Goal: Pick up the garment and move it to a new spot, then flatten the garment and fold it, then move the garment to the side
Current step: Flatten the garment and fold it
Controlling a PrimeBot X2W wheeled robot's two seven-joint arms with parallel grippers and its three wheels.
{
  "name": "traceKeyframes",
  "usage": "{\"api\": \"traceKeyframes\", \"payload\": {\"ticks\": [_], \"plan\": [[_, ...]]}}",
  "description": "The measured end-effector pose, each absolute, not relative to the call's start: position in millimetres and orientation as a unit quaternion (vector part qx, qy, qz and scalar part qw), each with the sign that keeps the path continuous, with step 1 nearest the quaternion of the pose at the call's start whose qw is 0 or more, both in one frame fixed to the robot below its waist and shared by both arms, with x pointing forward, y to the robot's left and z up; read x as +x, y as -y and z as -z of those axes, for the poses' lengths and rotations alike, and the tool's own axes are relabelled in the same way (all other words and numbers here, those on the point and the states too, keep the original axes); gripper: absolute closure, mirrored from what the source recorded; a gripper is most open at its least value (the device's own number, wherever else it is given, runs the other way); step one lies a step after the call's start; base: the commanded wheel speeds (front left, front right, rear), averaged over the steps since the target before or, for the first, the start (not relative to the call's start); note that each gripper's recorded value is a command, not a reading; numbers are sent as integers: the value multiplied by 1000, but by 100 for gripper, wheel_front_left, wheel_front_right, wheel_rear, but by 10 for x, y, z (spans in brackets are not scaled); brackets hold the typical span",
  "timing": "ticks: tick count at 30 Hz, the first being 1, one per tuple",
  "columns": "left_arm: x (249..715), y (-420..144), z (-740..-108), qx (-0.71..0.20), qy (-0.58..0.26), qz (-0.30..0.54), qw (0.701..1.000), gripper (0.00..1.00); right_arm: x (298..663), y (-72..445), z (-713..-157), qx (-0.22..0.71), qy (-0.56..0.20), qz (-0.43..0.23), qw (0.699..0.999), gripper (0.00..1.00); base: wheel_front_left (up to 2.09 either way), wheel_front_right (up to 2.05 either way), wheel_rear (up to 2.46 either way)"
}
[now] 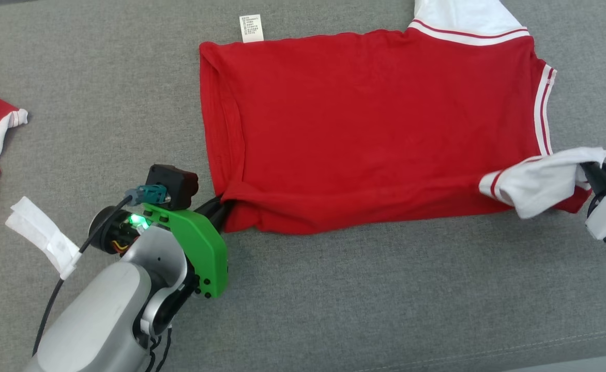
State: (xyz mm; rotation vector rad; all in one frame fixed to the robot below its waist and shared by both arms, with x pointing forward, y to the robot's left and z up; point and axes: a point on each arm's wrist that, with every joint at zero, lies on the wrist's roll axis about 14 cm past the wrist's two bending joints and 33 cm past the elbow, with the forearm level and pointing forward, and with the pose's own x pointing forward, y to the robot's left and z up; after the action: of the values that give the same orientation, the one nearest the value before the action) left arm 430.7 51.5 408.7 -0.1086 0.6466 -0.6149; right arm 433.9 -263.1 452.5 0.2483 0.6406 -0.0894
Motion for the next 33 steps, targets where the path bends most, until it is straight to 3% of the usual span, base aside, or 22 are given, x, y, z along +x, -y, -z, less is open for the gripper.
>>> {"api": "traceKeyframes", "payload": {"ticks": [2,3,4,5,11,20,33], "plan": [[4338,-550,-4014,-51,-322,289,900,100,4422,2679,-4513,118,-307,53,943,0,0,0,0],[4354,-565,-3976,-53,-326,284,900,64,4458,2695,-4490,117,-303,58,944,0,0,0,0],[4376,-577,-3965,-56,-324,280,902,9,4503,2694,-4506,118,-291,59,948,0,0,0,0],[4402,-603,-3964,-60,-322,271,905,0,4543,2711,-4535,118,-277,63,951,0,0,0,0],[4363,-643,-4045,-99,-303,254,913,0,4514,2714,-4600,125,-245,64,959,0,0,0,0],[4026,-491,-4060,-157,-317,271,895,0,4002,2934,-4267,63,-323,77,941,0,0,0,0],[4137,-528,-3751,-150,-346,261,889,0,4124,2757,-3779,40,-382,52,922,0,0,0,0]]}}
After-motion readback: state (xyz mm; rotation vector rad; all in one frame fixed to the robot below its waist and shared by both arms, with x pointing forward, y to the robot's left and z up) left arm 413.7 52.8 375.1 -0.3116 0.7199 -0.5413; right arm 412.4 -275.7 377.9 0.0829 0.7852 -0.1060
